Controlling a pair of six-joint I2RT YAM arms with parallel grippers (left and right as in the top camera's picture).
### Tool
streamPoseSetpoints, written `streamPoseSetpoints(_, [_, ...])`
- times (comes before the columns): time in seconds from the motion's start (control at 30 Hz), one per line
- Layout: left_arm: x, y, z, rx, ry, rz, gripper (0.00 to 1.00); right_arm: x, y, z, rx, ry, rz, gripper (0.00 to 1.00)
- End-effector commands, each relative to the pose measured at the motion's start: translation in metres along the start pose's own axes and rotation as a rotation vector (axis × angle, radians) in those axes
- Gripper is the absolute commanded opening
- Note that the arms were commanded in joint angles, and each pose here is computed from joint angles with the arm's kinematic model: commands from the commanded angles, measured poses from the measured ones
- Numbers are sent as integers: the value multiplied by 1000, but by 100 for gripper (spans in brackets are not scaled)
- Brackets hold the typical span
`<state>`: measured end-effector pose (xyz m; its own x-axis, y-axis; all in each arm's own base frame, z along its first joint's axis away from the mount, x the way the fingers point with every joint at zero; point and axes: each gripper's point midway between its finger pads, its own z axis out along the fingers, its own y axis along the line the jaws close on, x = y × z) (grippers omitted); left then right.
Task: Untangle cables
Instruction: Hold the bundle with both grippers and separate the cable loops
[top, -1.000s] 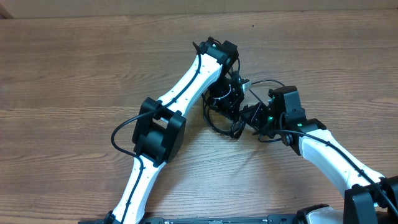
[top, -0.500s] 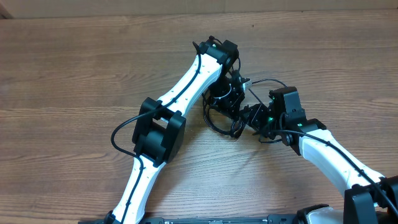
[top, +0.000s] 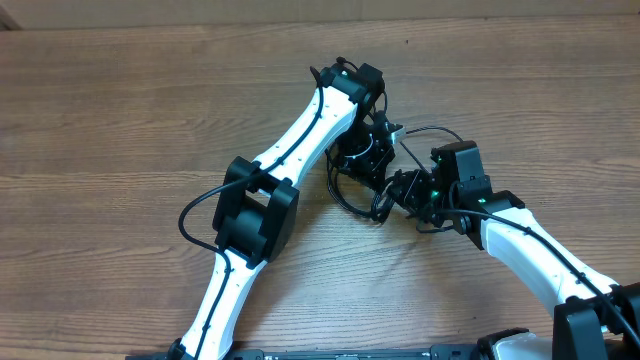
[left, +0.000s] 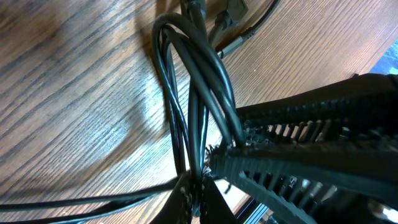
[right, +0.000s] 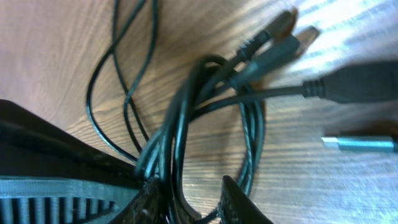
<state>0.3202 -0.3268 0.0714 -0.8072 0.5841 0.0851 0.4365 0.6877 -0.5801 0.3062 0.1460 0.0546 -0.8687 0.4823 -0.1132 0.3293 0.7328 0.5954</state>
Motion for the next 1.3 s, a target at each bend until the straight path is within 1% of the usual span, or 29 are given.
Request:
streamPoseSetpoints(0.0, [0, -7, -1, 3, -7, 19, 4, -10, -6, -2, 55, -46, -7, 25])
streamPoseSetpoints(0.13, [0, -8, -1, 3, -7, 21, 4, -9, -7, -2, 57, -44, -3, 23])
streamPoseSetpoints(0.3, [1, -9, 0, 3, -4, 24, 4, -11, -8, -2, 66, -52, 4, 12])
streamPoseSetpoints(0.4, [1, -9, 0, 2, -4, 25, 4, -13, -14, -2, 92, -72, 47, 6])
streamPoseSetpoints(0.47, [1, -9, 0, 3, -4, 25, 4, -14, -15, -2, 99, -78, 57, 4])
streamPoseSetpoints(0.6, [1, -9, 0, 3, -4, 25, 6, -14, -17, 1, 105, -72, 60, 4])
streamPoseSetpoints(0.77, [1, -11, 1, 2, -2, 27, 14, -14, -17, 1, 105, -71, 63, 4])
streamPoseSetpoints(0.87, [1, -11, 2, 2, -1, 29, 25, -14, -17, 1, 105, -71, 63, 4])
streamPoseSetpoints(1.0, [1, -12, 2, 3, -3, 30, 34, -13, -17, 1, 101, -69, 64, 4])
streamPoseSetpoints(1.1, [1, -13, 2, 11, -1, 29, 38, -13, -17, 1, 101, -70, 91, 4])
streamPoseSetpoints(1.27, [1, -13, 2, 10, 0, 34, 38, -14, -16, 1, 99, -71, 93, 4])
